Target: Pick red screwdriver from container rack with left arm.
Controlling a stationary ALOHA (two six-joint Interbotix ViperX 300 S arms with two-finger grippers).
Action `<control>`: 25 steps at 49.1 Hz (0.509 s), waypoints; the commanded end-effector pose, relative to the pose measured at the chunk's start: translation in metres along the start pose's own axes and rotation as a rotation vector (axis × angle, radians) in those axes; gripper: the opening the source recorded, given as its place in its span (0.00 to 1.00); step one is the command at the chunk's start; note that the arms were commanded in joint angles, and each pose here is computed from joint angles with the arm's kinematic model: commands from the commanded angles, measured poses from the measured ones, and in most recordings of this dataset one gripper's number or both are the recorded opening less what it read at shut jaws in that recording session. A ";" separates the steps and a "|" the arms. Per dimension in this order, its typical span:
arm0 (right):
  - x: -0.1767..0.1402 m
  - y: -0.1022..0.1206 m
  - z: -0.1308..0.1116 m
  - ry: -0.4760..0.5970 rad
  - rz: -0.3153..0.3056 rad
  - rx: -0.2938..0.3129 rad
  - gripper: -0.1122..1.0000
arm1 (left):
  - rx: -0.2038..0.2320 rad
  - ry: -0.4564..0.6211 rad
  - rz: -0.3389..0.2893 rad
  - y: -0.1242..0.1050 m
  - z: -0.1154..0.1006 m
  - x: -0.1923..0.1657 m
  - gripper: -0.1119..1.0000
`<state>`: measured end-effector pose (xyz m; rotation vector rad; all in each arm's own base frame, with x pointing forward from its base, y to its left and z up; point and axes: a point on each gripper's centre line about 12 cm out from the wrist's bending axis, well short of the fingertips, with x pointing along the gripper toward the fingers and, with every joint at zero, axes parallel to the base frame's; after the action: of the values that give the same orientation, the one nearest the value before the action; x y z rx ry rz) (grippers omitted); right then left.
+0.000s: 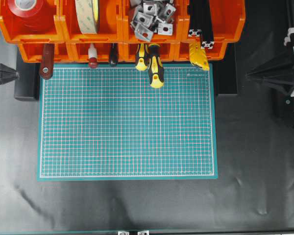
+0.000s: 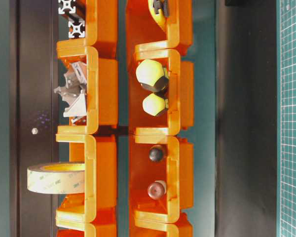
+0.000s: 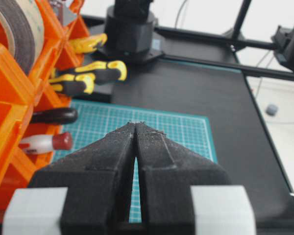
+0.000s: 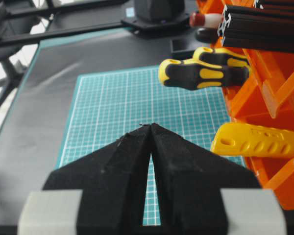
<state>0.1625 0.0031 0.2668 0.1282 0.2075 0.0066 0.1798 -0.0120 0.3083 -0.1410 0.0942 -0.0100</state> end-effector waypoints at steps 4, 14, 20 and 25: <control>-0.001 0.002 0.013 -0.039 0.008 -0.002 0.10 | -0.007 -0.024 -0.058 -0.007 0.004 0.001 0.10; -0.002 0.002 0.015 -0.053 0.010 -0.001 0.10 | -0.070 -0.043 -0.109 -0.013 0.007 0.000 0.10; -0.003 0.003 0.016 -0.059 0.012 0.002 0.10 | -0.123 -0.040 -0.090 -0.010 0.007 0.000 0.10; -0.004 0.003 0.017 -0.063 0.016 0.002 0.10 | -0.122 -0.019 -0.036 -0.004 0.003 0.000 0.10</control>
<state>0.1608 0.0036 0.2699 0.1297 0.1862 0.0111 0.1786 -0.0196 0.3107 -0.2700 0.0639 -0.0763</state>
